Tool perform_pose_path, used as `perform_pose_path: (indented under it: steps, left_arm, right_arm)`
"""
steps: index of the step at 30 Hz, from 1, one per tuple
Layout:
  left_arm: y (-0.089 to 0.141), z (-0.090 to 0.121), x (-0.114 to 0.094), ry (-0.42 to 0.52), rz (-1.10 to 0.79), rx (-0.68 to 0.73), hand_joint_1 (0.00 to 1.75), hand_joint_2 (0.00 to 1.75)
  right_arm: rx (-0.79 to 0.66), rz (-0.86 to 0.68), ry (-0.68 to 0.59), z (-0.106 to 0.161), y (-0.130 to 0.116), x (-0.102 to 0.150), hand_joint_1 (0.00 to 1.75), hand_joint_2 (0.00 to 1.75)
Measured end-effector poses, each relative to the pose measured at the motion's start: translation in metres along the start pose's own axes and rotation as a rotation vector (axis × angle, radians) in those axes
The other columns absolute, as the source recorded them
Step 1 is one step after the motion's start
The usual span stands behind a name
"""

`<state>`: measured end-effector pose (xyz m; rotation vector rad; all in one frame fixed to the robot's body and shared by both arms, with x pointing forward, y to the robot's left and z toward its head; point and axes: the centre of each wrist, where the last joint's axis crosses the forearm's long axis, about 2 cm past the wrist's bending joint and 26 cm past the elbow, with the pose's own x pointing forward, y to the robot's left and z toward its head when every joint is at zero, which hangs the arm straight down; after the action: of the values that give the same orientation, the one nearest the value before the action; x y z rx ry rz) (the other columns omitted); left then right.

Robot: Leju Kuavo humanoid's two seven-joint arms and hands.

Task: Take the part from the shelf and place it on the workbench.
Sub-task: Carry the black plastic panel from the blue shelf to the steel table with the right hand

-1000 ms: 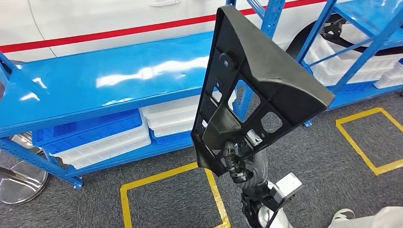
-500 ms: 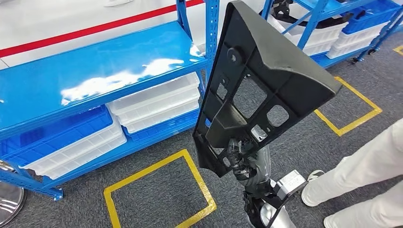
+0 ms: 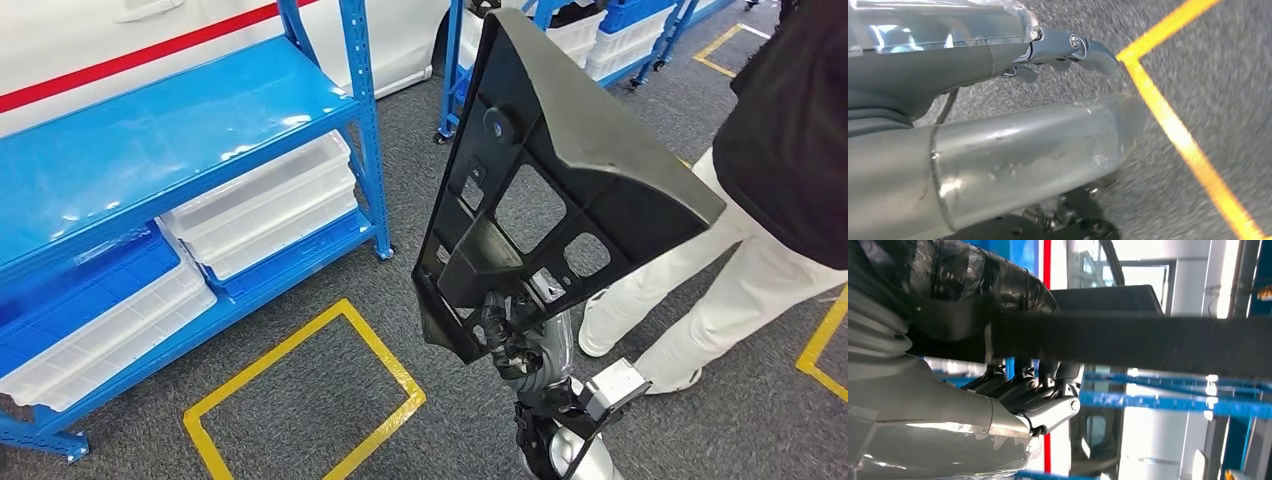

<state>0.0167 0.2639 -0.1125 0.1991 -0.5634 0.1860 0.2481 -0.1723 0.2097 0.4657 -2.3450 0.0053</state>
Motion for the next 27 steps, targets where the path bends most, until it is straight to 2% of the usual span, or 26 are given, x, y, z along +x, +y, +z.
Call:
perform_pose_path:
  steps: [18,20,24,27]
  left_arm:
    - [-0.002,0.001,0.0,-0.011,0.02,-0.004,0.0,0.0]
    - [-0.014,-0.005,0.015,-0.014,0.061,0.015,0.0,0.0]
    - [-0.046,-0.027,0.083,-0.026,0.166,0.087,0.0,0.0]
    - [-0.053,-0.033,0.109,-0.063,0.218,0.087,0.0,0.0]
  right_arm:
    - [0.002,-0.002,0.011,-0.001,0.001,-0.001,1.75,1.75]
    - [0.031,-0.033,0.038,-0.001,0.003,-0.001,1.75,1.75]
    - [0.088,-0.099,0.098,-0.013,0.023,-0.002,1.75,1.75]
    - [0.094,-0.135,0.11,-0.019,0.037,-0.003,1.75,1.75]
